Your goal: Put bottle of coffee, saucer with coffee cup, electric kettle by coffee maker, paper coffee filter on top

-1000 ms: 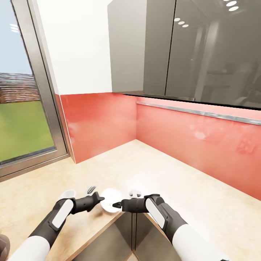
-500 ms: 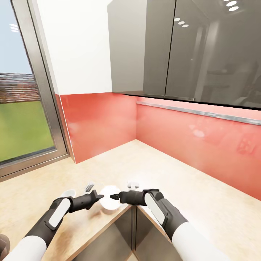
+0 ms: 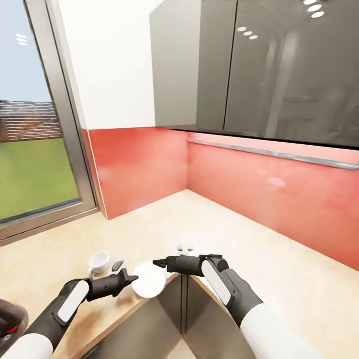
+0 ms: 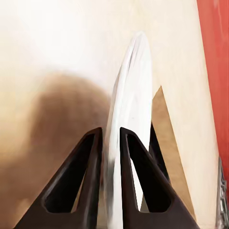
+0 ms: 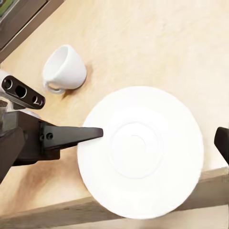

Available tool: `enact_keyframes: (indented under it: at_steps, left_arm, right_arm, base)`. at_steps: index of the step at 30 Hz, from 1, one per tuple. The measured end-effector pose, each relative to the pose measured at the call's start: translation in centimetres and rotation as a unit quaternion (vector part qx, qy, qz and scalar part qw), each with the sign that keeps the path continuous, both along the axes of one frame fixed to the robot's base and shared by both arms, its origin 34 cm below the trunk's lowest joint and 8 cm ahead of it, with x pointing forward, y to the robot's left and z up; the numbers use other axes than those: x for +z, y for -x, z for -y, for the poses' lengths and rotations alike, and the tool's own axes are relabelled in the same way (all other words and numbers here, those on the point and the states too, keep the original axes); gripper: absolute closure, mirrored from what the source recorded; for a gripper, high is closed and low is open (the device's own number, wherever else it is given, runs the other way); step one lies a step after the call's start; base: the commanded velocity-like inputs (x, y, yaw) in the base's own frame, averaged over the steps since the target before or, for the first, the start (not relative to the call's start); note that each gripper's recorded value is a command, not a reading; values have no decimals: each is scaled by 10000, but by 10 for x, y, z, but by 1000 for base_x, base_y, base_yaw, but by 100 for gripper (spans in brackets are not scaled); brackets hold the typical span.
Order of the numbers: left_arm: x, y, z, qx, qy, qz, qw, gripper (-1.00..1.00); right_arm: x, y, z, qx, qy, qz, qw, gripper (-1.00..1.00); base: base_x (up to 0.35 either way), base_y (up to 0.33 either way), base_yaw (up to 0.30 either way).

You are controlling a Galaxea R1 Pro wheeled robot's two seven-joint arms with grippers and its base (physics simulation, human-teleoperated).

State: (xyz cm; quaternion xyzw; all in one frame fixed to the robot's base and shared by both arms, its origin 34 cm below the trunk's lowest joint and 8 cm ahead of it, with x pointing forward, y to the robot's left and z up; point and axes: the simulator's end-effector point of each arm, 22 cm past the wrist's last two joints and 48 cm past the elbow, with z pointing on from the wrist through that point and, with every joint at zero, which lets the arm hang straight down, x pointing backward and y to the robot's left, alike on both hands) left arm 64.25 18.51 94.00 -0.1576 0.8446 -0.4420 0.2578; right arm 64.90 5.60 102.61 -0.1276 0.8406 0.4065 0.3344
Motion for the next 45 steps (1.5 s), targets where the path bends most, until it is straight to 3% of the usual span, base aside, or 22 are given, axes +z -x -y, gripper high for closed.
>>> enact_keyframes:
  at_steps: [9, 12, 15, 21, 26, 30, 33, 38, 42, 45]
  left_arm:
    - [1, 0, 1, -4, 14, 3, 10000, 100]
    - [3, 3, 6, -77, 172, 59, 9998, 100]
    - [-9, 22, 11, -146, 343, 9, 9993, 100]
    - [-50, 76, 17, -203, 541, -376, 9976, 100]
    - [-71, 105, 20, -220, 609, -596, 9961, 100]
    - [-91, 139, 21, -209, 706, -807, 9940, 100]
    - [-106, 157, 13, -37, 645, -714, 9954, 100]
    - [-133, 211, -10, 101, 593, -860, 9945, 100]
    - [-145, 238, -43, 301, 450, -711, 9960, 100]
    - [-161, 259, -59, 512, 442, -712, 9952, 100]
  right_arm:
    - [-1, 1, 0, 3, 9, -13, 10000, -100]
    - [-2, 1, -1, 3, 13, -19, 10000, -100]
    - [-3, 1, -1, 11, 26, -23, 10000, -100]
    - [-8, 2, 1, 18, 94, -50, 9999, -100]
    - [-31, 7, 7, -19, 217, -293, 9993, -100]
    - [-104, 29, 31, -182, 617, -1062, 9923, -100]
    - [-153, 45, 56, -362, 954, -1378, 9852, -100]
    - [-214, 65, 97, -705, 1449, -1401, 9769, -100]
    - [-263, 103, 137, -549, 2218, -1488, 9621, -100]
    - [-289, 130, 169, -446, 2607, -1485, 9529, -100]
  base:
    - [-337, 0, 0]
    - [-338, 0, 0]
    - [-339, 0, 0]
    - [-339, 0, 0]
    - [-339, 0, 0]
    - [-338, 0, 0]
    - [-339, 0, 0]
    - [-339, 0, 0]
    - [-339, 0, 0]
    - [-338, 0, 0]
